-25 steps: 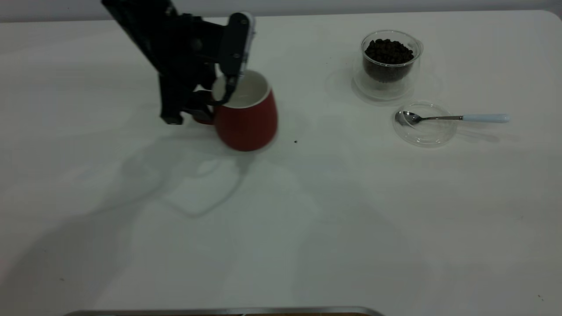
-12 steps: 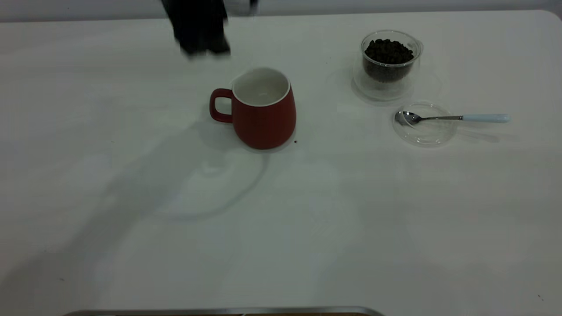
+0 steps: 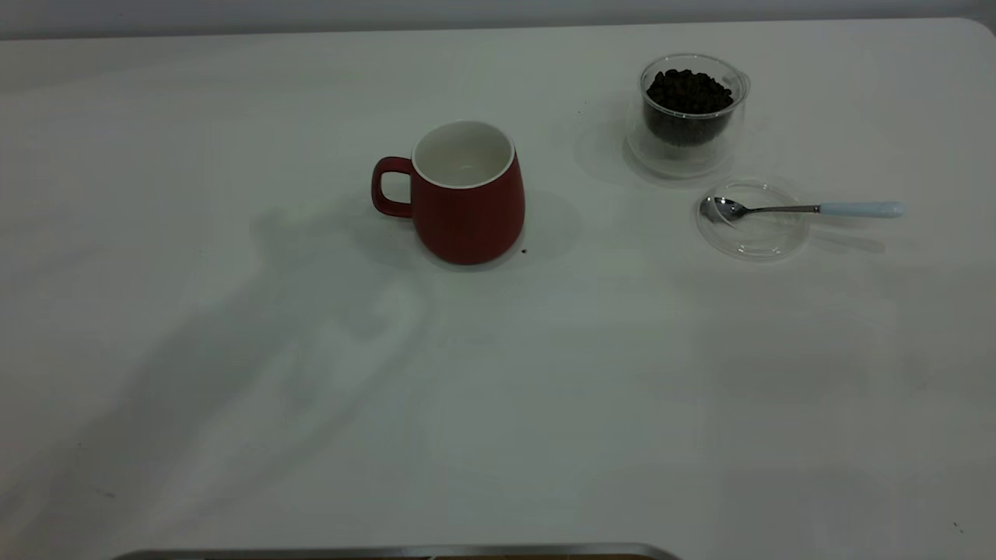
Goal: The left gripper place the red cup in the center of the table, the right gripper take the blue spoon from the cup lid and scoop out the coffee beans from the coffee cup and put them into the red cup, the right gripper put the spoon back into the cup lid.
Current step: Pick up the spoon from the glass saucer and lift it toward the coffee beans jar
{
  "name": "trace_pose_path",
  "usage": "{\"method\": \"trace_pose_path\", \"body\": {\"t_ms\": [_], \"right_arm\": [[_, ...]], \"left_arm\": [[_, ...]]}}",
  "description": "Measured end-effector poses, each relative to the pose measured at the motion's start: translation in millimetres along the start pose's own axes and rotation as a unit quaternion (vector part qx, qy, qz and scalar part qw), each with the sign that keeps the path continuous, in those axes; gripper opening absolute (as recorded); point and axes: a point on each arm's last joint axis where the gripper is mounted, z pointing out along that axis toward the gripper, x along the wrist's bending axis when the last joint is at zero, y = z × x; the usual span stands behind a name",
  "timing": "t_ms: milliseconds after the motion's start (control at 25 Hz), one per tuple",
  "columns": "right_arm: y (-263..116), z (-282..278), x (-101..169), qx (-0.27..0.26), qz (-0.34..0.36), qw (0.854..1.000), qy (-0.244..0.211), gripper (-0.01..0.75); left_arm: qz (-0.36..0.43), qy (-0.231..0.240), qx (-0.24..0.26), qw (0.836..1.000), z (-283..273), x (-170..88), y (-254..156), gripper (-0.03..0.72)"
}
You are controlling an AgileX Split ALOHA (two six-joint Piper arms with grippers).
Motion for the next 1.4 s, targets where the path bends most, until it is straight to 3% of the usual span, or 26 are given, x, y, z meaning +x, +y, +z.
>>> {"method": "trace_pose_path", "body": {"t_ms": [440, 640, 1040, 1400], "right_arm": [[0, 0, 0, 0.000, 0.000, 1.000, 0.000, 0.240], [0, 0, 0, 0.000, 0.000, 1.000, 0.000, 0.240], [0, 0, 0, 0.000, 0.000, 1.000, 0.000, 0.240], [0, 0, 0, 0.000, 0.000, 1.000, 0.000, 0.240]], "left_arm": [[-0.149, 0.091, 0.037, 0.984, -165, -12, -59, 0.533], [-0.169, 0.104, -0.006, 0.980, -205, -27, -94, 0.533], [-0.200, 0.112, -0.062, 0.971, -215, -82, -223, 0.533], [-0.223, 0.038, -0.034, 0.974, -167, -114, -271, 0.533]]}}
